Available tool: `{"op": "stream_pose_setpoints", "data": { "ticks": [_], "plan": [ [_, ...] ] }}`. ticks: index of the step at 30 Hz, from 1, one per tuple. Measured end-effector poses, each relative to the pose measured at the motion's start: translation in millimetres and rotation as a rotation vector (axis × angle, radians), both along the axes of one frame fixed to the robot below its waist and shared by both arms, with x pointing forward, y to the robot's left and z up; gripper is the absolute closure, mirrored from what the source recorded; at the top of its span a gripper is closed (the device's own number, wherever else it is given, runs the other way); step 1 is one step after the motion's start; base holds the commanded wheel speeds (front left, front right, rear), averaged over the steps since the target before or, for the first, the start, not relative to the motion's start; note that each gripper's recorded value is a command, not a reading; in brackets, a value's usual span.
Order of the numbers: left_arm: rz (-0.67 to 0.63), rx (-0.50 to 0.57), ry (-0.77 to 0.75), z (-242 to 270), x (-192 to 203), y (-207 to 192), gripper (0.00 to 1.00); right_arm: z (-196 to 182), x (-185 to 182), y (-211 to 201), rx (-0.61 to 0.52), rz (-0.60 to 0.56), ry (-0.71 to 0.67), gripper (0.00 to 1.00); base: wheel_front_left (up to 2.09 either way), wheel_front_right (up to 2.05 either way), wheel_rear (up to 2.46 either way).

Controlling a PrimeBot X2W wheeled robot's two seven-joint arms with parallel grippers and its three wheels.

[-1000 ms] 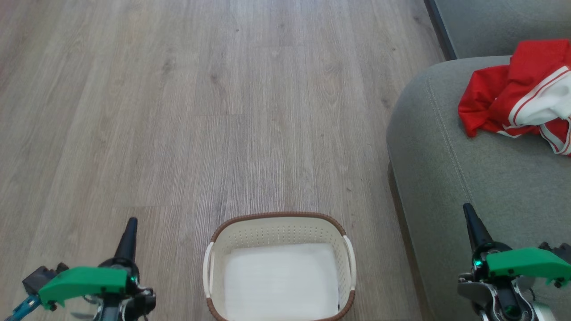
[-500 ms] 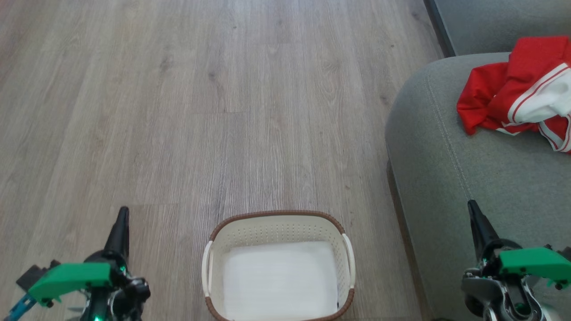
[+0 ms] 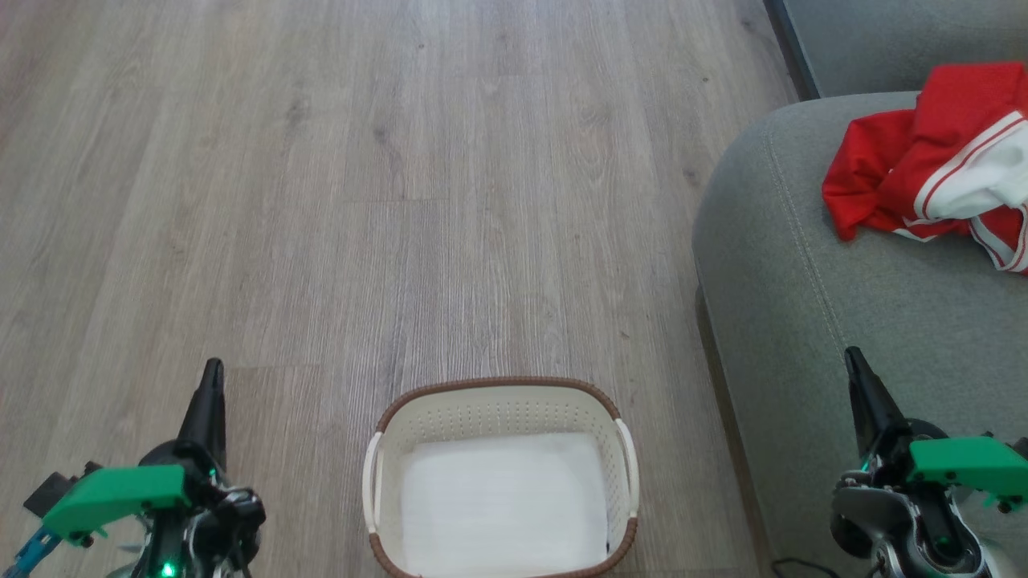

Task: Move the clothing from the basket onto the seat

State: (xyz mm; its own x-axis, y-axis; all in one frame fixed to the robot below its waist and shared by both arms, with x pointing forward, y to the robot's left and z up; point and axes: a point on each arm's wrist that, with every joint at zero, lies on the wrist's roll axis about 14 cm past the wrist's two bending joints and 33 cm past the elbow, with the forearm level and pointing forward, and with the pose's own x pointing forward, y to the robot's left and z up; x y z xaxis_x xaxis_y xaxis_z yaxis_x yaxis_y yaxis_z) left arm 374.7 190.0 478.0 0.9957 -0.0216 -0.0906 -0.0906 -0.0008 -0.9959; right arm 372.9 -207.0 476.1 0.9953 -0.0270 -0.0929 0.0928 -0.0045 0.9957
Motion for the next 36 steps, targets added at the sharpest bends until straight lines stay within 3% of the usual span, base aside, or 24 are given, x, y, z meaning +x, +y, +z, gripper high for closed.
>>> {"op": "stream_pose_setpoints", "data": {
  "ticks": [36],
  "plan": [
    [-0.002, -0.004, 0.000, 0.0, -0.1, -0.4, 1.00, 0.0, 0.0, 0.0, 0.000, 0.000, 0.000, 1.00, 0.00, 0.00, 0.00]
  ]
}}
